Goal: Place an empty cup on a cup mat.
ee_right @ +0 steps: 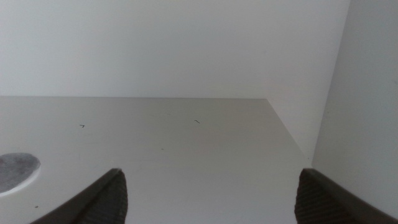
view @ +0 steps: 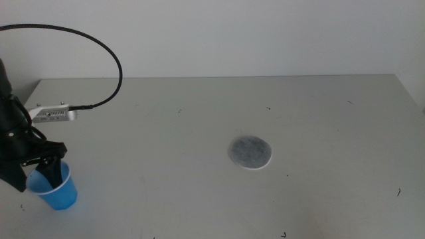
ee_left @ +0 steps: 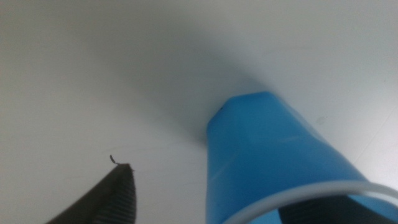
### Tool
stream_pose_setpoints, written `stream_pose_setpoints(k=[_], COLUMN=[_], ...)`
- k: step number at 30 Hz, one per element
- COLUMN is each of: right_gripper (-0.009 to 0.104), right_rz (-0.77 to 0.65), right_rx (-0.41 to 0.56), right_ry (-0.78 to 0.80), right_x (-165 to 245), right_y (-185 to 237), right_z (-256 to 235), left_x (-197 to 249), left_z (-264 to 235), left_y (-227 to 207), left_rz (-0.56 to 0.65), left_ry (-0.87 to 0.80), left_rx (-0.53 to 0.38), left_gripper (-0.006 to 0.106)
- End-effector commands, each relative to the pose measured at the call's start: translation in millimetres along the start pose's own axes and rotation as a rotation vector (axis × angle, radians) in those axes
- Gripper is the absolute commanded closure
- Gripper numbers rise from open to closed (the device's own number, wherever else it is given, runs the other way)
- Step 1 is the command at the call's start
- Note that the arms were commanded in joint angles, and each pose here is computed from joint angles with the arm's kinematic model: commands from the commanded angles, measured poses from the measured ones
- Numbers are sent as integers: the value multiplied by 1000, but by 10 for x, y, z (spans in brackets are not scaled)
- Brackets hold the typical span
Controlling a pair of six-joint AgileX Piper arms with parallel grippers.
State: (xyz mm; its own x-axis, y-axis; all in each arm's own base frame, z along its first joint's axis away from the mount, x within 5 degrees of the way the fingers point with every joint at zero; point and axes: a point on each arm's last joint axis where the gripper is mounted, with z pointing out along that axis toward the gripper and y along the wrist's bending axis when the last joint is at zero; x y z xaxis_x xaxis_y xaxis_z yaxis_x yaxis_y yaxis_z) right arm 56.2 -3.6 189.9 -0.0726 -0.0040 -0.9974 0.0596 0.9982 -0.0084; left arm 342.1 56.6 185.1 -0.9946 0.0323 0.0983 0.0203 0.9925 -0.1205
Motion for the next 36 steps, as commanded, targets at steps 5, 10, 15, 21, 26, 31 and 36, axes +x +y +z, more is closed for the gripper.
stream_pose_setpoints(k=[5,10,15,21,26,31,36], right_gripper=[1,1,1,1,1,1,1], right_rz=[-17,-17,-17,-17,-17,-17,-17], right_rx=[-2,-2,-2,-2,-2,-2,-2], right_ry=[-109,-109,-109,-109,-109,-109,-109], right_x=[-119,-119,-119,-119,-119,-119,-119], right_y=[2,2,2,2,2,2,2], right_z=[-26,-26,-26,-26,-26,-26,-26], left_x=[5,35,86,67,-25,-153,-256], left_z=[-226,-248,-416,-779,-1015,-1061,-1023], left_y=[-46,-71,-133,-419,-871,-1351,-1904], left_rz=[-18,-30,-60,-80,-11,46,139], left_ry=[-73,-54,-93,-178,-236,-262,-269], left_rx=[18,27,43,77,97,117,134], left_gripper=[78,100,101,101,101,101,101])
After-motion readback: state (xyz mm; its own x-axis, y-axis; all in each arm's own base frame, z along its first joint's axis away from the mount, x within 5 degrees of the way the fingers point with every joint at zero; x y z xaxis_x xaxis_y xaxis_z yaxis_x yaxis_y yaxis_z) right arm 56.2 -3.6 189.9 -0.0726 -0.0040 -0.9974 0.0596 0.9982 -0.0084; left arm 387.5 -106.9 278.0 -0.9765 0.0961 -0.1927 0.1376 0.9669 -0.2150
